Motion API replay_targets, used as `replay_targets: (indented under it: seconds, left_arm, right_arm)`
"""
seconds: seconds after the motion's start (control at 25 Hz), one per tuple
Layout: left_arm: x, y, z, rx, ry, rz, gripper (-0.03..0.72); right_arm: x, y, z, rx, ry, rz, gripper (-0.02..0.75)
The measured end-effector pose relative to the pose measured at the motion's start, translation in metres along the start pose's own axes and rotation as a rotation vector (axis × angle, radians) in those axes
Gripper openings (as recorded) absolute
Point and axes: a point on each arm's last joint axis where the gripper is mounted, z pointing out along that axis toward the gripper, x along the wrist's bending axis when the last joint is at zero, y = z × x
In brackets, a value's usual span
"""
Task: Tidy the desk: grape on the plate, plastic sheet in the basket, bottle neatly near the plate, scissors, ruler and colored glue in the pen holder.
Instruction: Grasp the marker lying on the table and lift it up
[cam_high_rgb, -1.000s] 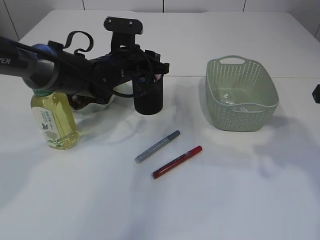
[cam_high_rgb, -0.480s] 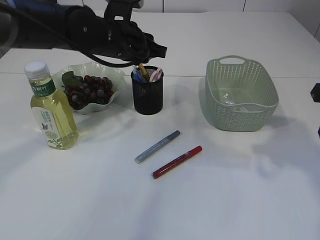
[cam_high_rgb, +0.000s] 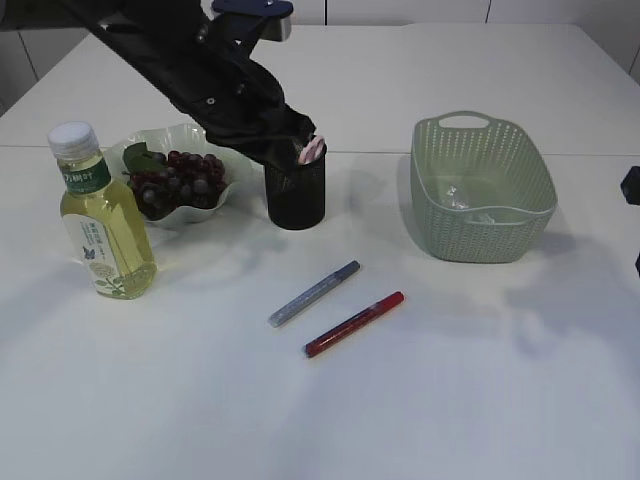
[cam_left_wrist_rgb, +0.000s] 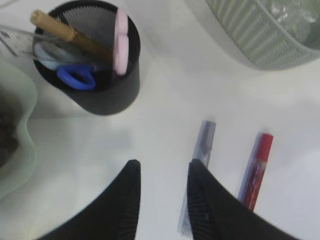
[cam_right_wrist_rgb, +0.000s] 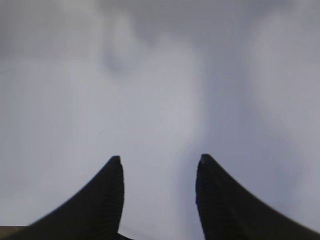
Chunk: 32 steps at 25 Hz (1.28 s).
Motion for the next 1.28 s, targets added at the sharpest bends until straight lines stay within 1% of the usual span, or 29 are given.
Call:
replay_targets:
  seconds: [0.12,0.2,0.32,0.44,0.56,0.88,1.08,1.28]
  left_arm:
    - [-0.001,-0.008,-0.001,0.092,-0.012,0.042,0.239]
    - [-0.005,-0.014,-0.001,0.157,-0.036,0.089,0.239]
    - [-0.015,-0.022,0.000,0.239,-0.075,0.152,0.239]
    - [-0.024,-0.030,0.014,0.308,-0.097,0.183,0.239]
    - [-0.027,-0.033,0.033,0.366,-0.108,0.195,0.239]
    - [-0.028,-0.021,0.070,0.467,-0.126,0.213,0.239]
    - [-0.028,-0.012,0.096,0.455,-0.128,0.219,0.239]
    - [-0.028,-0.010,0.111,0.444,-0.129,0.229,0.239]
  right_arm:
    - [0.000,0.000,0.000,0.000,0.000,0.000,0.378]
    - [0.000,0.000,0.000,0.000,0.000,0.000,0.378]
    - [0.000,0.000,0.000,0.000,0.000,0.000,0.378]
    - [0.000,0.000,0.000,0.000,0.000,0.000,0.378]
    - [0.000,0.000,0.000,0.000,0.000,0.000,0.378]
    - [0.000,0.000,0.000,0.000,0.000,0.000,0.378]
    - [0.000,0.000,0.000,0.000,0.000,0.000,0.378]
    - [0.000,0.000,0.000,0.000,0.000,0.000,0.378]
